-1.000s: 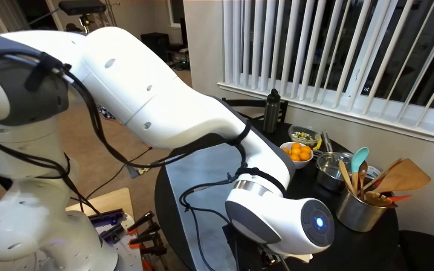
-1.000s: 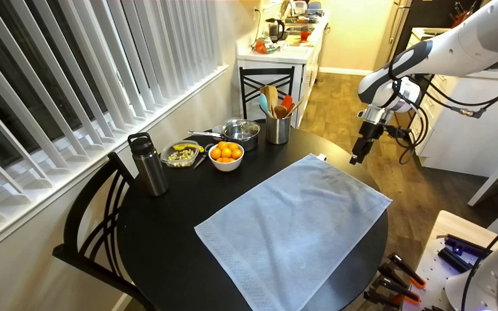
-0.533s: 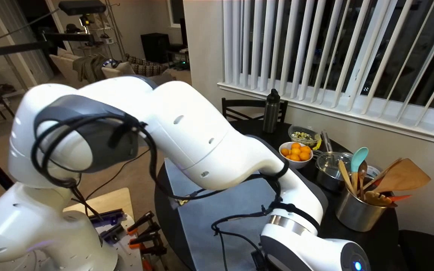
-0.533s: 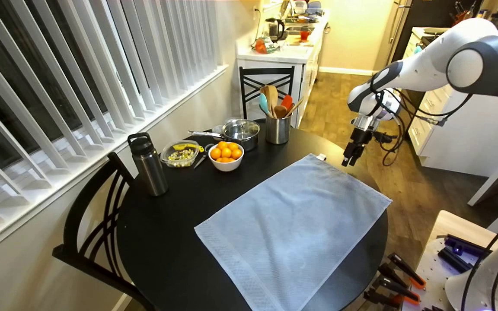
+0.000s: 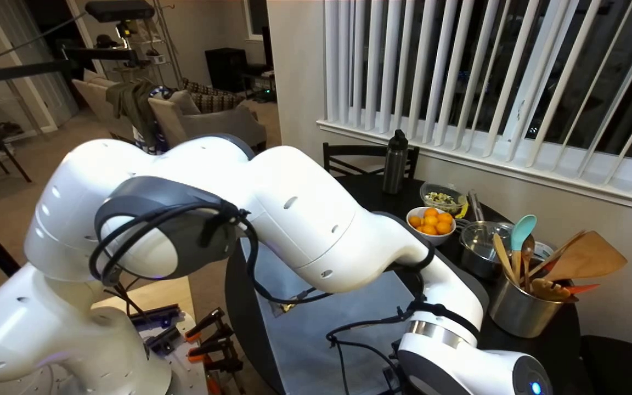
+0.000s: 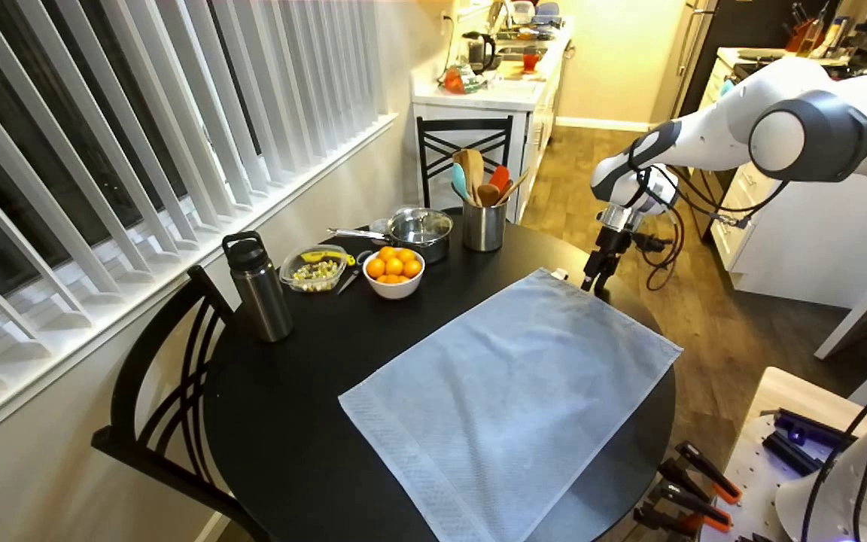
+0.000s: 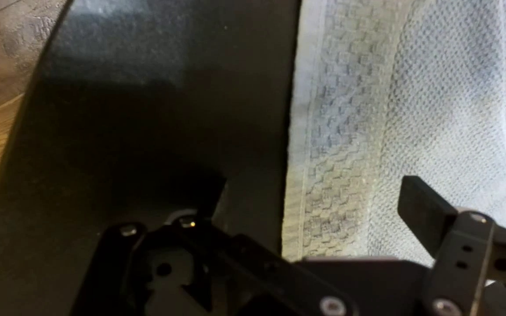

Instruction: Fold the towel on the table

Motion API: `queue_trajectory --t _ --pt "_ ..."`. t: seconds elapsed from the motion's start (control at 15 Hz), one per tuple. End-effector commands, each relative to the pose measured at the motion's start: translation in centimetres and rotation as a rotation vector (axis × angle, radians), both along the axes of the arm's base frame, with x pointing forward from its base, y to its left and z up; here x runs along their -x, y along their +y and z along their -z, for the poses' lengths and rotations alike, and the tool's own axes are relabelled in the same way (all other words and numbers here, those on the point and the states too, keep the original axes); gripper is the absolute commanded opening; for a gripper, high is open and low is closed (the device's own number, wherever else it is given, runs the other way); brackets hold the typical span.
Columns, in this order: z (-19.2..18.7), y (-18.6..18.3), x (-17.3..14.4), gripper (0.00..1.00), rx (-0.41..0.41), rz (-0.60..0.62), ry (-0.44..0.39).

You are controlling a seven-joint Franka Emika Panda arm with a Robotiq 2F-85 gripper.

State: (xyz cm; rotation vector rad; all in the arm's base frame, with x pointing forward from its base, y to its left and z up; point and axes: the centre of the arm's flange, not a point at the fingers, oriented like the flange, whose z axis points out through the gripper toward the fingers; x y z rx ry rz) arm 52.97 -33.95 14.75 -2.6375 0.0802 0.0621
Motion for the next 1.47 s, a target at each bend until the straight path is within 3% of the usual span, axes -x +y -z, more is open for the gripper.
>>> queue_trajectory --t 0.0,0.73,1.4 --pt "0.2 1.1 0.4 1.0 0.013 0.038 0.032" --pt "-0.4 9.6 2.5 1.0 0.258 0.07 0.062" --pt "-2.8 11.0 3.6 1.0 0.201 0.068 0.063"
